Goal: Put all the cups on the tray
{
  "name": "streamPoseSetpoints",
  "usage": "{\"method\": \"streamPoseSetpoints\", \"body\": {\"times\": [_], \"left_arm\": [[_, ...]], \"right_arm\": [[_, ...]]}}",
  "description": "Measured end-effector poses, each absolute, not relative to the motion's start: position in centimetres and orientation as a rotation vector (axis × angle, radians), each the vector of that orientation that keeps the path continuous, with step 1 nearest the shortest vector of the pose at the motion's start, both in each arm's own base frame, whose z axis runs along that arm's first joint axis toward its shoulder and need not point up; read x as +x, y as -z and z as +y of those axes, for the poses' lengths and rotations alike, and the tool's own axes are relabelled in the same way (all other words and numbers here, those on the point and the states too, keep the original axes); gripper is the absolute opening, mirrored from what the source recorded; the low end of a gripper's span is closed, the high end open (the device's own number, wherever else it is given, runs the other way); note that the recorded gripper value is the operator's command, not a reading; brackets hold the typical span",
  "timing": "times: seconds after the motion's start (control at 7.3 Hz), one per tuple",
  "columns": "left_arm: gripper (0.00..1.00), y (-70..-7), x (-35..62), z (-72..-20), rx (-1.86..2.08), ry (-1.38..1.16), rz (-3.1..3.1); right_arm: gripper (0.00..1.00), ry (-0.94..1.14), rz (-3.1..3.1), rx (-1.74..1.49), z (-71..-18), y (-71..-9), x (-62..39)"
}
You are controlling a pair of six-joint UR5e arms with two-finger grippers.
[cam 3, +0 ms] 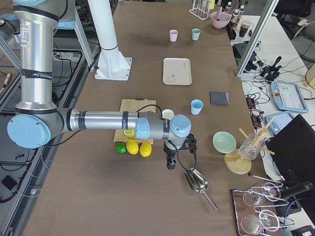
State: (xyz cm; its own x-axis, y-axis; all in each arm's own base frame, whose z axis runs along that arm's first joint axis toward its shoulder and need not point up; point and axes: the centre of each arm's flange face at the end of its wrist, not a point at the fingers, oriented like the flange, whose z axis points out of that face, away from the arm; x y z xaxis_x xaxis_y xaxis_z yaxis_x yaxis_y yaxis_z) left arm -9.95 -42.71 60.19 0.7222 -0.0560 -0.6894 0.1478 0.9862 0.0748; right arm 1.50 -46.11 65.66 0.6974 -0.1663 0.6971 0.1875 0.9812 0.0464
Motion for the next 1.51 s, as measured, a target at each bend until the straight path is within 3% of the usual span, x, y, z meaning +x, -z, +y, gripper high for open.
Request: {"method": "streamPoseSetpoints", "body": {"times": [0.82, 1.51], "left_arm": [[0.98, -58.0, -9.7, -43.6, 0.273, 0.047, 0.753], [0.98, -52.0, -9.1, -47.7, 0.457, 0.002, 0.810]], "right_arm": [[1.00, 0.206, -0.774, -0.007, -46.3, -64.5, 1.5], [1.00, 0.294, -0.759, 0.324, -48.9, -54.1, 3.0]]}}
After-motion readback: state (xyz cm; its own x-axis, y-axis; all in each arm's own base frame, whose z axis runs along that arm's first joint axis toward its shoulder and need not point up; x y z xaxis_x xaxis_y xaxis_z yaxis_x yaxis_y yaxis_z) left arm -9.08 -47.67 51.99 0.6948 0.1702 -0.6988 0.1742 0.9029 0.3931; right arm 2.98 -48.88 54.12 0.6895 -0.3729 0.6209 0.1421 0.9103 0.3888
